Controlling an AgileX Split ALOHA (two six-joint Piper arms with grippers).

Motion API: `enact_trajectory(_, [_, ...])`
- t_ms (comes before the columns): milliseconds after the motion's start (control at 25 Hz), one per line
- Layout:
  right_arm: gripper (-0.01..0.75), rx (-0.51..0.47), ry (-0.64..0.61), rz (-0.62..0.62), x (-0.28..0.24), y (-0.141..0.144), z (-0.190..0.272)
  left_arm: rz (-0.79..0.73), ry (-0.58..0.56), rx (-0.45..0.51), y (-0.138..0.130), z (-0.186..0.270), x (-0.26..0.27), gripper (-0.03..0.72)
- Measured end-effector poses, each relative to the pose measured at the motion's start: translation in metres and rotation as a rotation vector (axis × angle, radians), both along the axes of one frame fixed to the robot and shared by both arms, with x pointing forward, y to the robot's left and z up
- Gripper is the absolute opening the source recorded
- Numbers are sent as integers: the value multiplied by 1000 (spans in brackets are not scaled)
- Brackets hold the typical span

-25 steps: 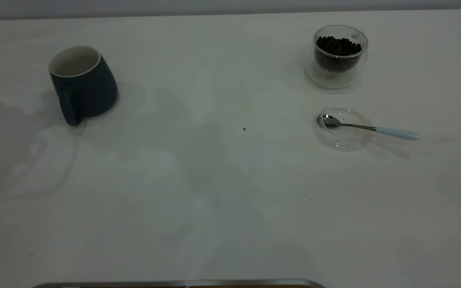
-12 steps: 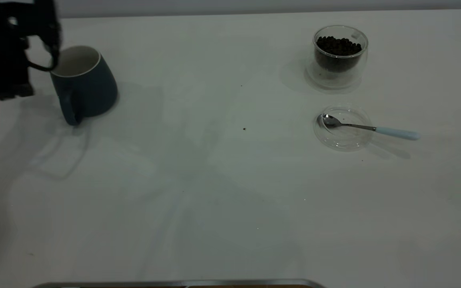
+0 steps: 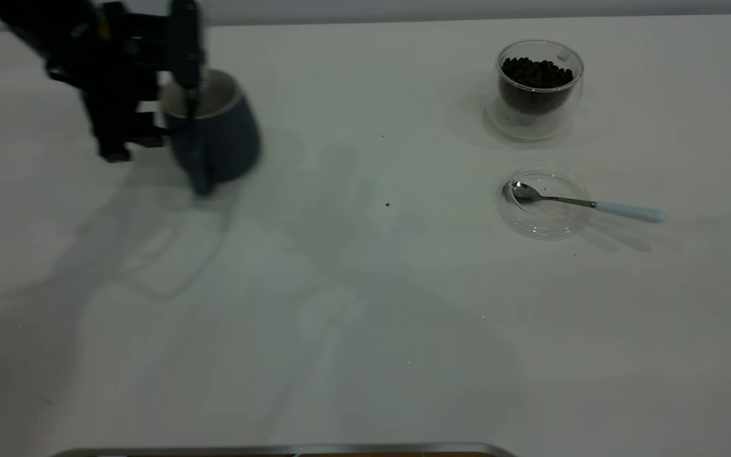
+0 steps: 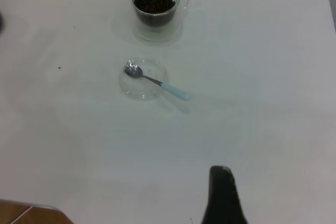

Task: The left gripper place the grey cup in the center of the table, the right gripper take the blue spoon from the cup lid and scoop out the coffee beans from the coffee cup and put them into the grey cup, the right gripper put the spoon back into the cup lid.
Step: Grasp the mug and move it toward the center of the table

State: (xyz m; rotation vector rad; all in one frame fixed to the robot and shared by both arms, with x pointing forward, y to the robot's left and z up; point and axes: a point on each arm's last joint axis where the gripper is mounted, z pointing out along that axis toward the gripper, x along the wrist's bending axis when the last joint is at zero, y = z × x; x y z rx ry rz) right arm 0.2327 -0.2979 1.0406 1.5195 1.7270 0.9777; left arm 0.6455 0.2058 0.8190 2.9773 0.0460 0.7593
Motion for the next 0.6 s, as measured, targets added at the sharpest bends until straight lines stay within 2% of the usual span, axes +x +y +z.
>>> enact_trajectory(280, [575,0,0,0,0,0,0,-129,-47,-66,-64,3,-14,567])
enact_trajectory(480, [575,0,0,0,0,0,0,-51,-55,-141,-85,28,-22,567])
enact_trajectory(600, [575,0,0,0,0,0,0,56,-71,-176,-83,77,-26,567])
